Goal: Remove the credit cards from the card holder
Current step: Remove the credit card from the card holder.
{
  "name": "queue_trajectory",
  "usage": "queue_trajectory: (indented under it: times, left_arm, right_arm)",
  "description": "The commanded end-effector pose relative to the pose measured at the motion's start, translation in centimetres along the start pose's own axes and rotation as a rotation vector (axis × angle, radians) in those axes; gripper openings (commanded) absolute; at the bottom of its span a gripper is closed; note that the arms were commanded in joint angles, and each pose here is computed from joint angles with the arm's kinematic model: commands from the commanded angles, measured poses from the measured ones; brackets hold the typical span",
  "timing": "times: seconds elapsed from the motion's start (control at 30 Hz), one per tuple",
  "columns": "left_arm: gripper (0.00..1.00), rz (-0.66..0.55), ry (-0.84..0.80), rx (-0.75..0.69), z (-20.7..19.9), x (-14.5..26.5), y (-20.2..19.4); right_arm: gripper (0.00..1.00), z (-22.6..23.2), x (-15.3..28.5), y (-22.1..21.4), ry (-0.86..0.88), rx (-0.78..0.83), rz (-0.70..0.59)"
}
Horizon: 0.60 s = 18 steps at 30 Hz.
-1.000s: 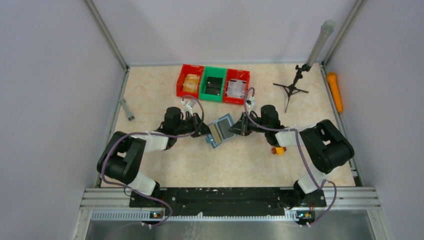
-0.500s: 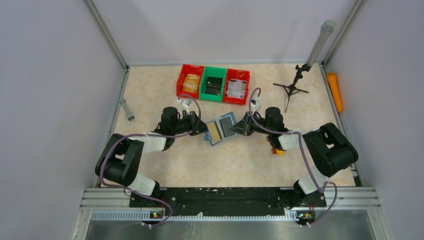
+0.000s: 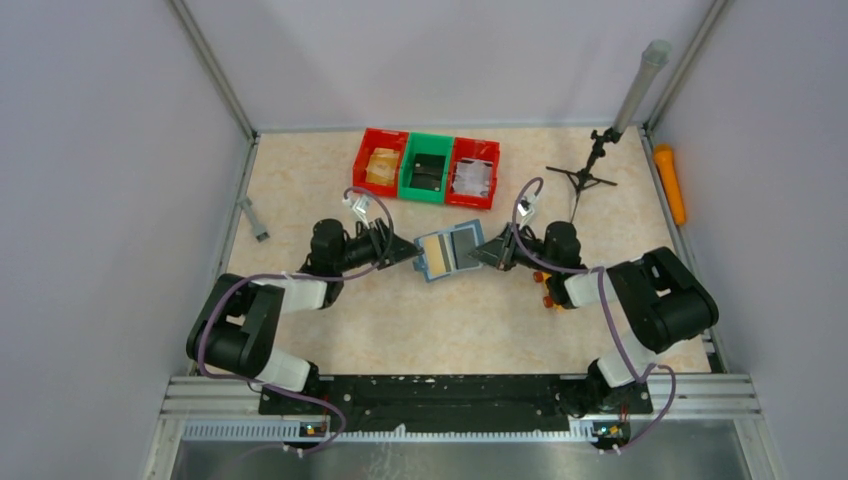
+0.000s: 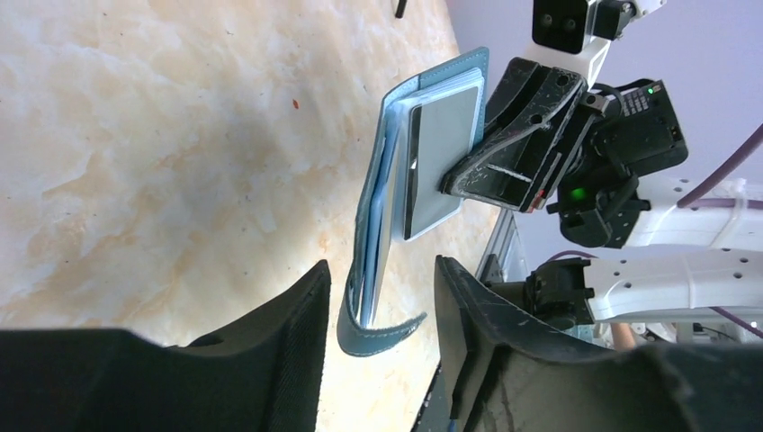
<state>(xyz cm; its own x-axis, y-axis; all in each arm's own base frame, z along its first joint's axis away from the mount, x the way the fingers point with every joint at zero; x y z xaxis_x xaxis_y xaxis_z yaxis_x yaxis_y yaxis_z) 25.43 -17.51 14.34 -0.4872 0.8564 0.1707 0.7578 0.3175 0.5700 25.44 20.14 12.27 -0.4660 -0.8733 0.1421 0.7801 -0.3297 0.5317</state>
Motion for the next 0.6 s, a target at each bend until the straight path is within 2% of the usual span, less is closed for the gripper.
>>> queue_trajectory:
  times: [0.0, 0.07, 0.37, 0.57]
  left_arm:
    - [0.53, -0.040, -0.068, -0.056, -1.2, 0.4, 0.6]
    - [0.56, -0.035, -0.082, -0.053, -1.3, 0.3, 0.5]
    - [0.58, -0.004, -0.241, 0.020, -1.4, -0.6, 0.2]
    - [0.55, 0.007, -0.226, 0.020, -1.1, -0.8, 0.2]
  right_arm:
    - [0.00, 2.5, 0.7, 2.1, 0.133, 0.078, -0.102]
    - [0.00, 2.7, 0.8, 2.1, 0.149, 0.079, -0.107]
    - [0.00, 3.2, 0.6, 2.1, 0.190, 0.070, -0.091]
    - [0.00, 3.1, 0.5, 1.9, 0.210, 0.056, -0.070]
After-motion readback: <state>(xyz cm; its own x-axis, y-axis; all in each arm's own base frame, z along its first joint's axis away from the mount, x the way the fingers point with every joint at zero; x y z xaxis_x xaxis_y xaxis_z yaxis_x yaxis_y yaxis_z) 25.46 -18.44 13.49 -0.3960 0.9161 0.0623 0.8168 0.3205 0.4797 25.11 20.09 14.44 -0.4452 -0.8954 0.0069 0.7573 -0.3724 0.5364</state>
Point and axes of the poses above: each gripper's point midway between its finger pads, its own x axis back along the fingers, its own z axis along the line the jaws close on, y = z × x, the point moved 7 cm from there along x, back along the fingers, and after that the axes turned 6 degrees about -x, right-handed, at the moved point
